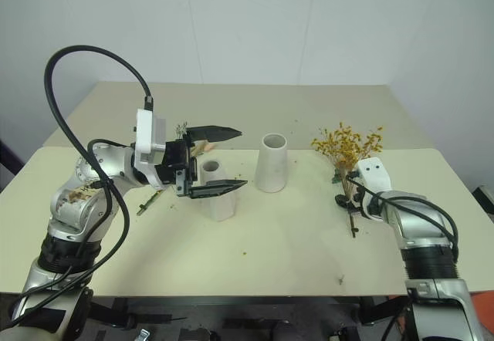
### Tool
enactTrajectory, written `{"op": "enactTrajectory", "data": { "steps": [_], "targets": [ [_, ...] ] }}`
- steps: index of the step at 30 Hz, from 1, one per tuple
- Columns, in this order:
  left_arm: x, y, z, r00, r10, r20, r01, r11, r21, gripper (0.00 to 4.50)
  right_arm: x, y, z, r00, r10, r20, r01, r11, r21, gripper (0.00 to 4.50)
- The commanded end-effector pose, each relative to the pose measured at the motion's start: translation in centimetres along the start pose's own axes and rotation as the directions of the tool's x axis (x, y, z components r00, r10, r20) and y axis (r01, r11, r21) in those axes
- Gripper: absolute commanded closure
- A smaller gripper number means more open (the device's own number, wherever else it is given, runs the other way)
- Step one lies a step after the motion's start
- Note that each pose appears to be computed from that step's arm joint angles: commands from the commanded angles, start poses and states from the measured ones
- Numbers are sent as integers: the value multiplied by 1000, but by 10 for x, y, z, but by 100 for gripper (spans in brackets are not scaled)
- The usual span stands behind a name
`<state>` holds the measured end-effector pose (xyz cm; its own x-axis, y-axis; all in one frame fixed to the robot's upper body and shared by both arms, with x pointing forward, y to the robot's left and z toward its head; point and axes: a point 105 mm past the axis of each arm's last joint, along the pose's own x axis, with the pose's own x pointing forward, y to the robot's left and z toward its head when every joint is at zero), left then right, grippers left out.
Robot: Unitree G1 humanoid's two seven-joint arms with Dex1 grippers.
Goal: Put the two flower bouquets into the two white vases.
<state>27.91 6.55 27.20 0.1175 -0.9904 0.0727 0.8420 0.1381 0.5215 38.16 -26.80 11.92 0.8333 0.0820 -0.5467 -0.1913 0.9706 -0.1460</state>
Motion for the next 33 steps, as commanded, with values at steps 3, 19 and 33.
{"op": "enactTrajectory", "data": {
  "steps": [3, 19, 33],
  "targets": [
    [-6, 2, 7, 999, 44, -11, -43, 997, 61, 0, -2, -16, 14, 999, -40, 22, 39, 999, 17, 276],
    [-38, 22, 5, 974, 209, -88, -201, 975, 99, 0, -49, -28, 119, 719, -280, 636, 401, 915, -49, 444],
    [-58, 25, 1, 951, 273, -146, -258, 959, 114, 0, -116, 43, 225, 45, -148, 988, -457, 876, 152, 444]
  ]
}}
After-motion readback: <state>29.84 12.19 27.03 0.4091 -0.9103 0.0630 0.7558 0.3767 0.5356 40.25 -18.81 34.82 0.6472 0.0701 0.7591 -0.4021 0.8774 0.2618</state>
